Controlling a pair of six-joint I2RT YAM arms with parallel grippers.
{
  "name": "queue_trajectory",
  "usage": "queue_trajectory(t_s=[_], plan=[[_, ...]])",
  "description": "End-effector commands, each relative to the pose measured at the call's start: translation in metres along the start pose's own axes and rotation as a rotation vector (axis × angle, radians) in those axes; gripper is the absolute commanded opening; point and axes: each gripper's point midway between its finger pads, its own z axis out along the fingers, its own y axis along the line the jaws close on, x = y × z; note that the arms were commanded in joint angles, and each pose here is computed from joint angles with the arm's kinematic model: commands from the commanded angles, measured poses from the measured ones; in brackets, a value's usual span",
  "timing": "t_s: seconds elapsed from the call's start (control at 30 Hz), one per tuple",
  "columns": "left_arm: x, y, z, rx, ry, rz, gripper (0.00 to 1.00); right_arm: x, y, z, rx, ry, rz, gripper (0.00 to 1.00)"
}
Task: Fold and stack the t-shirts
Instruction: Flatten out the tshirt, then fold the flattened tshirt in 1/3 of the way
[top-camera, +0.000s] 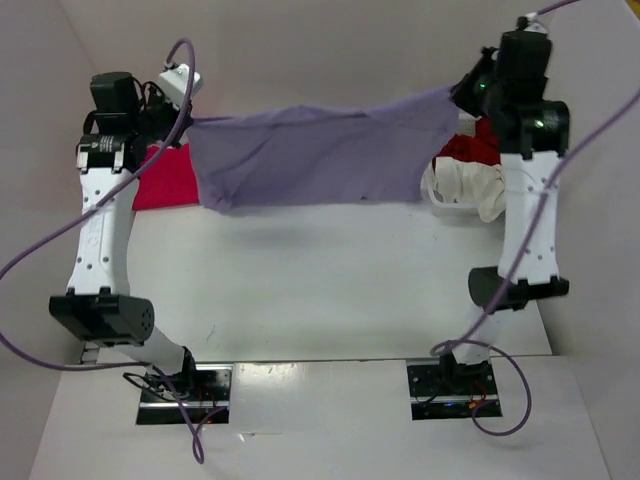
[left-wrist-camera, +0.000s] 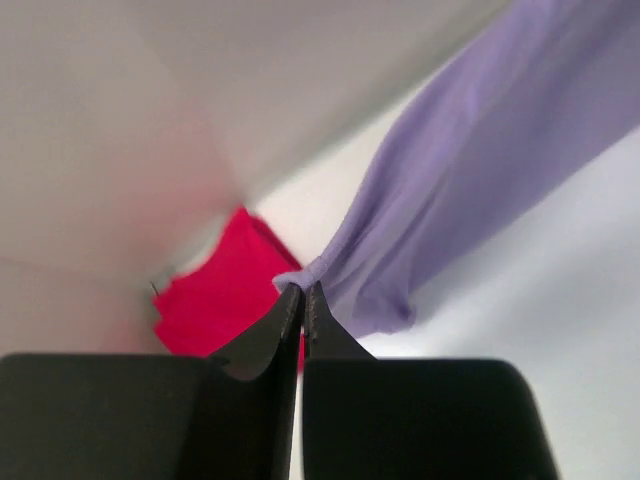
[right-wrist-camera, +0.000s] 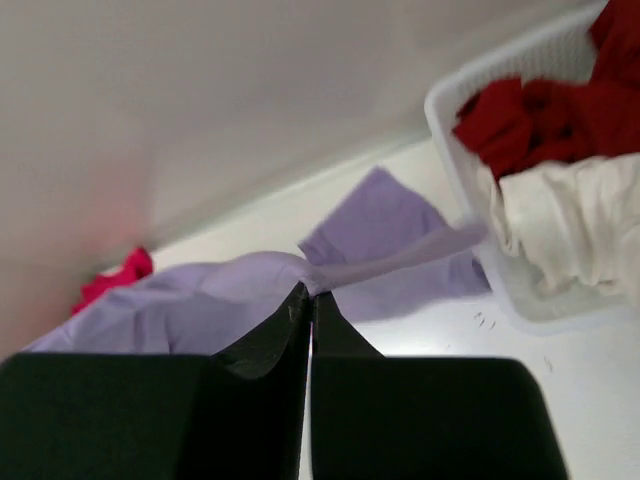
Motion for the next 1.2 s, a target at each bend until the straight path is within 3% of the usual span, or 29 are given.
queue_trajectory(t_s=[0.0, 0.03, 0.1, 0.17, 0.3, 0.37, 0.5, 0.57, 0.83, 1.0, 1.17], plan=[[-0.018, -0.023, 0.002, 0.095, -0.096, -0.008, 0.00, -0.032, -0.011, -0.064, 0.037, -0.130, -0.014, 0.00], [-0.010, -0.024, -0.001, 0.080, -0.075, 0.007, 0.00, -0.010, -0.022, -0.051, 0.076, -0.061, -0.026, 0.00], [0.022, -0.036, 0.006, 0.109, -0.009, -0.001, 0.00, 0.002, -0.029, -0.068, 0.093, -0.050, -0.036, 0.00], [0.036, -0.043, -0.004, 0.107, 0.023, 0.035, 0.00, 0.045, -0.050, -0.060, 0.145, 0.055, -0.028, 0.00], [0.084, -0.061, -0.028, 0.077, 0.129, 0.085, 0.00, 0.134, -0.091, -0.090, 0.183, 0.211, 0.023, 0.00], [0.133, -0.082, -0.029, 0.148, 0.257, 0.099, 0.00, 0.168, -0.095, -0.094, 0.149, 0.295, 0.049, 0.00], [0.202, -0.101, -0.035, 0.196, 0.453, 0.122, 0.00, 0.251, -0.127, -0.102, 0.204, 0.490, 0.081, 0.00], [0.232, -0.111, -0.041, 0.221, 0.540, 0.134, 0.00, 0.272, -0.139, -0.107, 0.227, 0.542, 0.079, 0.00], [0.314, -0.159, -0.077, 0.373, 0.803, 0.111, 0.00, 0.304, -0.160, -0.118, 0.289, 0.640, 0.052, 0.00], [0.312, -0.169, -0.091, 0.385, 0.843, 0.033, 0.00, 0.317, -0.166, -0.112, 0.309, 0.695, 0.031, 0.00], [0.297, -0.156, -0.082, 0.316, 0.814, -0.002, 0.00, 0.299, -0.166, -0.079, 0.320, 0.660, -0.024, 0.00]])
